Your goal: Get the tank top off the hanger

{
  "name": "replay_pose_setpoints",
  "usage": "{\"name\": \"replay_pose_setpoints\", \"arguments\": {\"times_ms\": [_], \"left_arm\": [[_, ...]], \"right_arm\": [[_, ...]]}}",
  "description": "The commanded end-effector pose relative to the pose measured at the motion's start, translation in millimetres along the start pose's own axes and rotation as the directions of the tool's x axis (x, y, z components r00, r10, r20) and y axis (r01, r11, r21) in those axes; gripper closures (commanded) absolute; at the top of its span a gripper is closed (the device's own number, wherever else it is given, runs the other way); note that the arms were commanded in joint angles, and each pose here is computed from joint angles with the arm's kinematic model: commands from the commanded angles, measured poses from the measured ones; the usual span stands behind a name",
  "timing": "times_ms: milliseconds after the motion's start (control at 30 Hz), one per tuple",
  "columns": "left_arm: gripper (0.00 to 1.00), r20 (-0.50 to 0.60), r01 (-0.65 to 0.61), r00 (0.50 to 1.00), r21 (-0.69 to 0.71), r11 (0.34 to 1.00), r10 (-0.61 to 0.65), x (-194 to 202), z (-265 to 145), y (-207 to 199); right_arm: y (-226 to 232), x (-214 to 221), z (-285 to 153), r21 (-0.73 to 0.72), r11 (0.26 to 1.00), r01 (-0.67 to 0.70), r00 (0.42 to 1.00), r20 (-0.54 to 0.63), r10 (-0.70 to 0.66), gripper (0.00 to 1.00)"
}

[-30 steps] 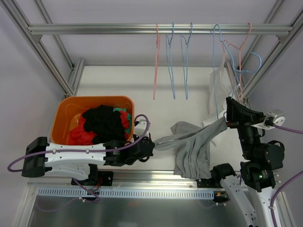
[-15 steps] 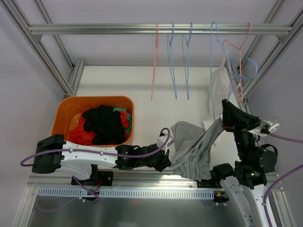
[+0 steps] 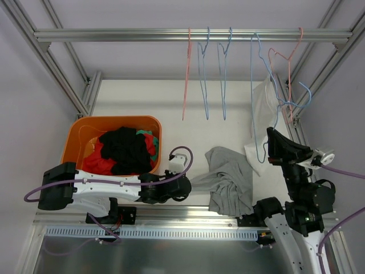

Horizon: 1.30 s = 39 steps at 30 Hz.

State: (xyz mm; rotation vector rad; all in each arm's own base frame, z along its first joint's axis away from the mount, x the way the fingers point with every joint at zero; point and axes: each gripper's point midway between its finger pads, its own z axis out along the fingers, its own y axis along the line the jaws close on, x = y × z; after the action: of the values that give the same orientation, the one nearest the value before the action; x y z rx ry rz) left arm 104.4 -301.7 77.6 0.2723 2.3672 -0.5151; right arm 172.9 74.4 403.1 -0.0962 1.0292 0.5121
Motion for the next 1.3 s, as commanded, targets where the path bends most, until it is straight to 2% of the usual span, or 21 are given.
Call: {"name": "replay_pose_setpoints", "arguments": {"times_ms": [0, 33, 67, 100, 133, 167, 300, 400, 467, 533, 567, 600, 667, 733, 800, 933, 1100, 1267], "left_arm": [[0.91, 0.074, 0.072, 0.995, -0.094, 0.993, -0.065, -13, -4, 23], [0.87, 0.076, 0.06, 0.996, -0.091, 0.994, -0.053, -15, -5, 23], [0.81, 0.081, 0.039, 0.996, -0.08, 0.996, -0.032, -19, -8, 21], [0.59, 0.085, 0.029, 0.996, -0.071, 0.997, -0.023, -22, -11, 19], [0.27, 0.086, 0.016, 0.996, -0.062, 0.998, -0.01, -24, -13, 18], [0.02, 0.096, -0.004, 0.995, -0.041, 0.999, 0.008, -31, -19, 16], [0.01, 0.119, -0.038, 0.992, 0.019, 0.999, 0.036, -44, -38, 13], [0.01, 0.137, -0.056, 0.99, 0.092, 0.994, 0.043, -54, -56, 8], [0.01, 0.153, -0.085, 0.986, 0.142, 0.986, 0.063, -61, -68, 4], [0.01, 0.146, -0.1, 0.987, 0.192, 0.976, 0.073, -63, -77, -3], [0.01, 0.15, -0.117, 0.985, 0.211, 0.97, 0.086, -64, -81, -5], [0.01, 0.139, -0.124, 0.986, 0.235, 0.964, 0.093, -62, -84, -8], [0.01, 0.135, -0.149, 0.984, 0.253, 0.956, 0.117, -62, -86, -12], [0.01, 0.107, -0.175, 0.983, 0.275, 0.945, 0.151, -55, -86, -18], [0.01, 0.089, -0.191, 0.981, 0.306, 0.933, 0.172, -54, -88, -28], [0.01, 0.058, -0.249, 0.968, 0.382, 0.89, 0.246, -45, -96, -55], [0.01, 0.086, -0.311, 0.949, 0.429, 0.848, 0.305, -39, -110, -80], [0.01, 0.072, -0.322, 0.944, 0.421, 0.848, 0.323, -30, -104, -82]], "right_arm": [[-1, 5, -14, 0.033, 0.999, 0.014, 0.987, -0.158, -0.009, 1.0], [4, 7, -23, 0.031, 1.0, 0.002, 0.97, -0.242, 0.005, 1.0], [6, 9, -26, 0.032, 0.999, -0.011, 0.96, -0.278, 0.02, 1.0], [6, 19, -30, 0.047, 0.998, -0.032, 0.941, -0.334, 0.046, 1.0], [7, 17, -32, 0.049, 0.998, -0.034, 0.94, -0.337, 0.049, 1.0], [7, 12, -32, 0.055, 0.998, -0.035, 0.941, -0.334, 0.051, 1.0], [-4, 12, -38, 0.142, 0.99, -0.014, 0.905, -0.419, 0.072, 1.0], [-9, 12, -23, 0.161, 0.987, 0.015, 0.878, -0.475, 0.064, 1.0], [-16, 25, -4, 0.168, 0.985, 0.045, 0.838, -0.543, 0.054, 1.0], [-19, 12, 15, 0.174, 0.982, 0.078, 0.839, -0.544, 0.029, 1.0], [-26, 22, 29, 0.184, 0.978, 0.097, 0.816, -0.578, 0.027, 1.0], [-24, 8, 43, 0.176, 0.979, 0.1, 0.832, -0.554, 0.015, 1.0], [-26, 8, 62, 0.173, 0.979, 0.104, 0.832, -0.555, 0.01, 1.0], [-36, 11, 89, 0.2, 0.971, 0.131, 0.828, -0.56, 0.004, 1.0], [-42, 31, 112, 0.197, 0.97, 0.14, 0.799, -0.601, 0.007, 1.0], [-47, 31, 154, 0.196, 0.97, 0.142, 0.815, -0.58, -0.002, 1.0], [-45, 22, 182, 0.192, 0.974, 0.121, 0.834, -0.551, 0.004, 1.0], [-35, 8, 178, 0.182, 0.979, 0.09, 0.857, -0.515, 0.017, 1.0]]}}
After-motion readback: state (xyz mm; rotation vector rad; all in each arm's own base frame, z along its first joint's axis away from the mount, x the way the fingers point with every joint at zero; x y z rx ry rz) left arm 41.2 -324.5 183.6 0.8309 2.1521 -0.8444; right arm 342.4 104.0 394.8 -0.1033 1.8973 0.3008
